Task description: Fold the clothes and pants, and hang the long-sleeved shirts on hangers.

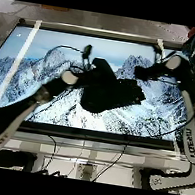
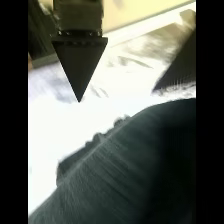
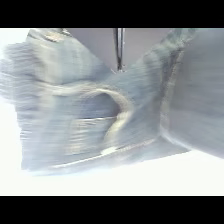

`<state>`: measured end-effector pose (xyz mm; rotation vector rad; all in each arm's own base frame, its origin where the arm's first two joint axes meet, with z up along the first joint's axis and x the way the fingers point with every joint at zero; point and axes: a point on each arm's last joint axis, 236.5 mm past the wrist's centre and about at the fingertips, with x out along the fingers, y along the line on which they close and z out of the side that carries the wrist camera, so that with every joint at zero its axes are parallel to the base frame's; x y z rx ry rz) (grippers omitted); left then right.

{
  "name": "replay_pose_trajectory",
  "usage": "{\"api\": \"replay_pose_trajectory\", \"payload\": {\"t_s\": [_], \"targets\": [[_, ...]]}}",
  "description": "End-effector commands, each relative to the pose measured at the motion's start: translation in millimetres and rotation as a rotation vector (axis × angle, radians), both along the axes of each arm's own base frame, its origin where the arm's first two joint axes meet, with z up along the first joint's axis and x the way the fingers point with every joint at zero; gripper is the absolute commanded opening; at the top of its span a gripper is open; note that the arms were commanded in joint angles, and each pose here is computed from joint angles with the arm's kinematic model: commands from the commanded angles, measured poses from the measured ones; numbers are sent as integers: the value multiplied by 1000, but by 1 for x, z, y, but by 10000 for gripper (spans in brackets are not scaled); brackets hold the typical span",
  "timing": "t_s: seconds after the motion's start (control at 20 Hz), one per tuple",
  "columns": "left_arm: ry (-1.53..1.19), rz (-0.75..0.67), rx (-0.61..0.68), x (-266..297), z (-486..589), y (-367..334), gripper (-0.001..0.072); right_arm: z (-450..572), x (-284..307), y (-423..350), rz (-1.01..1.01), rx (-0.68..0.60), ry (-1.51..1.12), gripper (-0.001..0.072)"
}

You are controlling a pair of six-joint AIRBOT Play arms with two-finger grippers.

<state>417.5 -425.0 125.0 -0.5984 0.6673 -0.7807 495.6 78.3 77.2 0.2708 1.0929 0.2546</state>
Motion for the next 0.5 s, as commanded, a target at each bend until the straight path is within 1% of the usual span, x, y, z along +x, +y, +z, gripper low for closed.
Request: {"api": "replay_pose_trajectory", "payload": {"t_s": [0.0, 0.1, 0.15, 0.2, 0.25, 0.3, 0.35, 0.45], "targets": [[-111, 49, -32, 1, -2, -72, 711, 15, -6, -80, -148, -14, -1, 43], [-132, 46, -25, 3, 1, -72, 709, 13, -7, -111, -199, -46, 0, 42], [-170, 38, 3, 8, 4, -66, 709, 11, -9, -125, -195, -74, -5, 42], [-219, 18, 50, 13, 6, -58, 706, 9, -11, -137, -174, -101, -13, 42], [-256, -7, 97, 18, 7, -49, 704, 4, -13, -148, -172, -106, -9, 42], [-282, -37, 152, 22, 5, -38, 685, -4, -16, -154, -162, -90, 1, 42], [-292, -68, 208, 27, -1, -25, 597, -14, -21, -150, -110, -46, 5, 41], [-285, -135, 346, 36, -24, 7, 276, -29, -31, -124, 30, 94, 0, 41]]}}
